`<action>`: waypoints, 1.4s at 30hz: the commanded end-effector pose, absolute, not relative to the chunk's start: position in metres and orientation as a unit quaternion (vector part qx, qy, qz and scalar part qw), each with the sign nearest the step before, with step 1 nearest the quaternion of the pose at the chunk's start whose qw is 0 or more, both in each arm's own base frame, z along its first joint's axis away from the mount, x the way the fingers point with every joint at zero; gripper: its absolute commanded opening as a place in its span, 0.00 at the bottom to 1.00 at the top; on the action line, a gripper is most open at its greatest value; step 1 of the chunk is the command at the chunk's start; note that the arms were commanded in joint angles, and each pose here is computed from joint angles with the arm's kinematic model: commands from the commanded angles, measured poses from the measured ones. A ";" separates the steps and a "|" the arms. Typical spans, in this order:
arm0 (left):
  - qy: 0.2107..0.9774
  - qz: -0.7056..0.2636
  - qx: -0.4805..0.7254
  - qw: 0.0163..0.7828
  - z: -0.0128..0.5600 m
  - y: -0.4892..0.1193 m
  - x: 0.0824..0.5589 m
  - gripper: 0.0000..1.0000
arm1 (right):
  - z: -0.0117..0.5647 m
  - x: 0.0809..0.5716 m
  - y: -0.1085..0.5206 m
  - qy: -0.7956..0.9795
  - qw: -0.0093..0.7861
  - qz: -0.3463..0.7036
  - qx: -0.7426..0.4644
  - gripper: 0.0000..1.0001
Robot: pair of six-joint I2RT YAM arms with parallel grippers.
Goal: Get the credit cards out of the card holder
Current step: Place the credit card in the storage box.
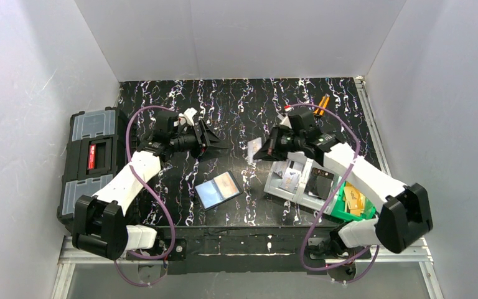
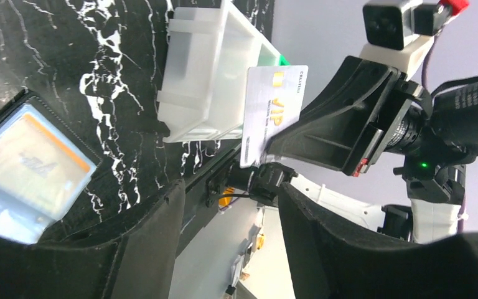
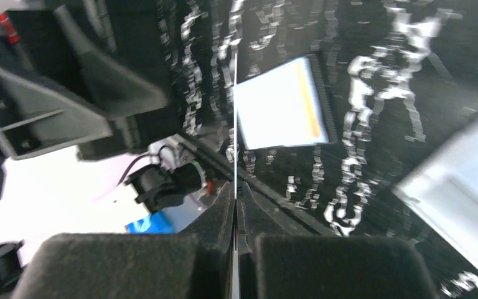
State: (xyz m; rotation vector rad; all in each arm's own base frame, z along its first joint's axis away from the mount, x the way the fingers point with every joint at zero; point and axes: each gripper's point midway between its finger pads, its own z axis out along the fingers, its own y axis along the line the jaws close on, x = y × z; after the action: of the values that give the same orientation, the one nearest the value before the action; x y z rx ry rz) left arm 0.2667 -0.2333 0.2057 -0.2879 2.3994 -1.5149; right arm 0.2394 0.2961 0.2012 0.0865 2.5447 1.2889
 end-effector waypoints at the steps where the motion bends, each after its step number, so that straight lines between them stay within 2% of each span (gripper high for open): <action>1: 0.857 -0.484 -0.088 0.153 0.204 -0.224 0.260 0.55 | 0.165 0.236 0.231 0.921 0.173 0.335 0.103 0.01; 7: 0.864 -0.474 -0.087 0.149 0.199 -0.224 0.259 0.55 | 0.124 0.222 0.185 0.934 0.180 0.264 0.158 0.01; 23: 0.874 -0.458 -0.086 0.139 0.193 -0.224 0.248 0.56 | 0.081 0.251 0.186 0.938 0.169 0.247 0.173 0.01; 28: 0.879 -0.450 -0.089 0.134 0.187 -0.222 0.248 0.56 | 0.078 0.252 0.185 0.940 0.167 0.243 0.174 0.18; 33: 0.883 -0.441 -0.094 0.128 0.181 -0.222 0.248 0.56 | 0.085 0.247 0.183 0.939 0.169 0.245 0.172 0.51; 35: 0.885 -0.437 -0.095 0.127 0.179 -0.221 0.247 0.56 | 0.091 0.246 0.181 0.938 0.174 0.245 0.171 0.60; 42: 0.893 -0.421 -0.105 0.120 0.167 -0.218 0.245 0.56 | 0.112 0.241 0.166 0.942 0.198 0.218 0.162 0.84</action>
State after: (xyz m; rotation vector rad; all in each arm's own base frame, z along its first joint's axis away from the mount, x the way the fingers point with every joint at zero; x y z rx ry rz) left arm 0.2481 -0.2206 0.1699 -0.3114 2.5861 -1.2637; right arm 0.2386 0.1771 0.0916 0.4792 2.6779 0.6652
